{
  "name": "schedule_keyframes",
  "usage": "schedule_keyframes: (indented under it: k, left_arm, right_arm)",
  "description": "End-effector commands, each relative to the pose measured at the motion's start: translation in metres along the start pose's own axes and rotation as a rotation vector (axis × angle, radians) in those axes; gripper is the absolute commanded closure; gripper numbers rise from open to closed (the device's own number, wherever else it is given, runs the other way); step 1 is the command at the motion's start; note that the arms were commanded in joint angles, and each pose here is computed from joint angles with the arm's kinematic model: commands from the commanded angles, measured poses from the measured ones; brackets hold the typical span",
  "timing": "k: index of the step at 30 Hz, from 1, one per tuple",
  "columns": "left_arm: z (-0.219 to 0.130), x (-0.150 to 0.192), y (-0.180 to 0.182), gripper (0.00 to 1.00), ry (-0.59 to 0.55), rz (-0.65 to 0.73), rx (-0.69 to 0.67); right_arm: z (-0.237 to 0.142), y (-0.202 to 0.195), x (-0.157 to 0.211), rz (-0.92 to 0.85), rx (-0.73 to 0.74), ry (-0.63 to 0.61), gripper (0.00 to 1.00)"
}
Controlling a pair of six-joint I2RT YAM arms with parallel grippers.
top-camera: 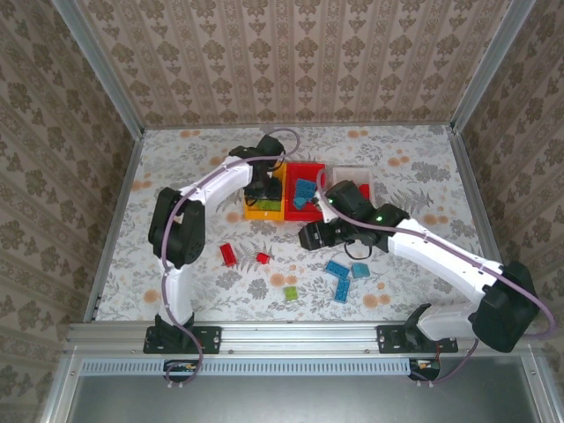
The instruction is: Sort the legos into containers by color
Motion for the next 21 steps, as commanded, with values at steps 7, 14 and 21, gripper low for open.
schedule_keyframes:
  k: [7, 14, 21]
  left_arm:
    - [-0.099, 0.044, 0.036, 0.52, -0.148, -0.135, 0.002]
    - [-0.135, 0.114, 0.072, 0.53, -0.229, -0.302, 0.012]
    - [-0.144, 0.167, 0.087, 0.53, -0.238, -0.394, 0.015]
  right_arm:
    - [0.08, 0.052, 0.032, -0.315, -0.043, 0.14, 0.23]
    - [0.129, 0.051, 0.032, -0.377, 0.099, 0.174, 0.21]
    - [0.159, 0.047, 0.032, -0.406, 0.162, 0.22, 0.24]
Point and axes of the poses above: each hand's point on the last joint's axis, 136 mm out from that joint toward the fingers, its own z axis out along the fingers, its own y axis along the line the jaws close on, x = y × z, the point moved 3 cm from there along -z, back along the fingers, and after that the axes turned 10 degrees about z, right-handed, at the moved point
